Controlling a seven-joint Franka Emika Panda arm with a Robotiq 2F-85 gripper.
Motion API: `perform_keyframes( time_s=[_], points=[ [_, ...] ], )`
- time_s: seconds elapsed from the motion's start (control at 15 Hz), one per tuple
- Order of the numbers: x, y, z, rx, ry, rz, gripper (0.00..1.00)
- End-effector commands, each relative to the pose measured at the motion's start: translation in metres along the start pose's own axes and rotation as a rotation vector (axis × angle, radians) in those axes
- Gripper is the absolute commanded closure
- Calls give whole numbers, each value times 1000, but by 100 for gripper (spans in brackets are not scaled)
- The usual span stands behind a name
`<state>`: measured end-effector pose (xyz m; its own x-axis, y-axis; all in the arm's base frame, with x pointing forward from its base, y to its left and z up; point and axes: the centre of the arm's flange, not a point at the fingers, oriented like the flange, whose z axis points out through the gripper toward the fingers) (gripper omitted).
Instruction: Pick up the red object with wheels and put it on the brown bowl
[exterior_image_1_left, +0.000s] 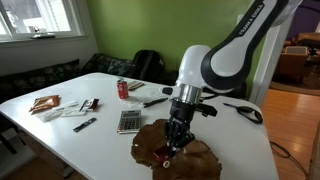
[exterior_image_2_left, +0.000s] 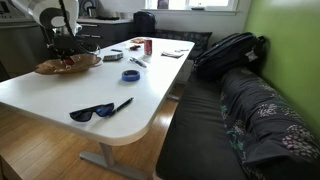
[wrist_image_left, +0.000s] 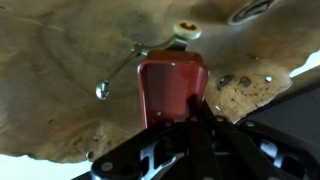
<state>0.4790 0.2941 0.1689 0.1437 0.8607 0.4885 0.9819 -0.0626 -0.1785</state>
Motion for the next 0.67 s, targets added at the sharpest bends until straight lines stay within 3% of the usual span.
perform_keyframes(
  time_s=[0.0,0.2,0.4,0.6],
  points=[
    [1,0,-1,-91,-18,-106,99],
    [2,5,-5,-146,-10,-143,99],
    [-5,6,-4,-150,-66,-151,97],
    [-12,7,-2,-153,-90,-146,64]
  ],
)
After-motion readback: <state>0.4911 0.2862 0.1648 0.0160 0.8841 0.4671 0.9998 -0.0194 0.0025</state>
